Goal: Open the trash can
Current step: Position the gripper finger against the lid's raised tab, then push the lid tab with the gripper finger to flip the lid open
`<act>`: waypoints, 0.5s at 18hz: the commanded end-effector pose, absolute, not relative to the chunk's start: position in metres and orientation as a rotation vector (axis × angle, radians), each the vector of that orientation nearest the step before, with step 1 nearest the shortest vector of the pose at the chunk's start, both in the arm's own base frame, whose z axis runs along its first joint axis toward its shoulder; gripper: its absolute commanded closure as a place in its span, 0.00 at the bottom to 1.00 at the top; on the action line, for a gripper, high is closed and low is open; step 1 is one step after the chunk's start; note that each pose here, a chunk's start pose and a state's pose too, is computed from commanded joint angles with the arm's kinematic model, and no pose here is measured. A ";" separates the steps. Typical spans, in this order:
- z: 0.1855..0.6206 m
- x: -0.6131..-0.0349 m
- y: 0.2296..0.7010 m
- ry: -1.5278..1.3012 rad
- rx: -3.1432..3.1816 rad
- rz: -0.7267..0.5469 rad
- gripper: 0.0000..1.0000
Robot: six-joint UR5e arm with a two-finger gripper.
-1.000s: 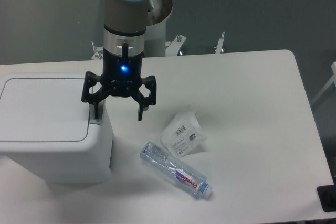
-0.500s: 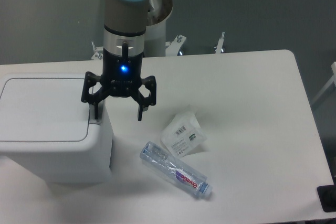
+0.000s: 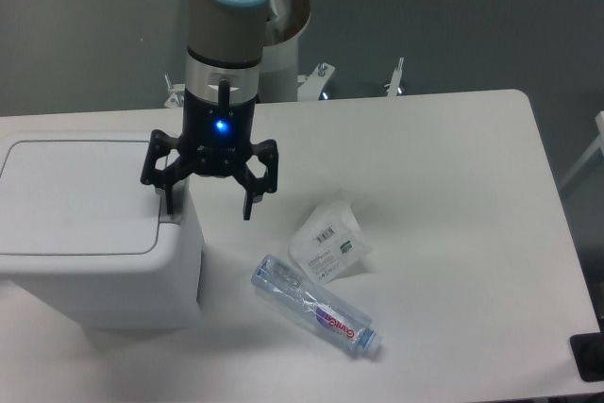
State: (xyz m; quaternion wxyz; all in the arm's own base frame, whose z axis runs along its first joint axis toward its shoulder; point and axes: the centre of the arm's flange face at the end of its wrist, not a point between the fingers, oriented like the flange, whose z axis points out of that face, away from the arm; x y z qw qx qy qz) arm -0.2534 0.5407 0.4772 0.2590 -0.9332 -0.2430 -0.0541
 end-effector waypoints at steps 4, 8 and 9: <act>0.477 -0.258 0.538 -0.670 -2.526 -0.143 0.00; 0.480 -0.261 0.535 -0.675 -2.513 -0.159 0.00; 0.481 -0.264 0.533 -0.686 -2.507 -0.163 0.00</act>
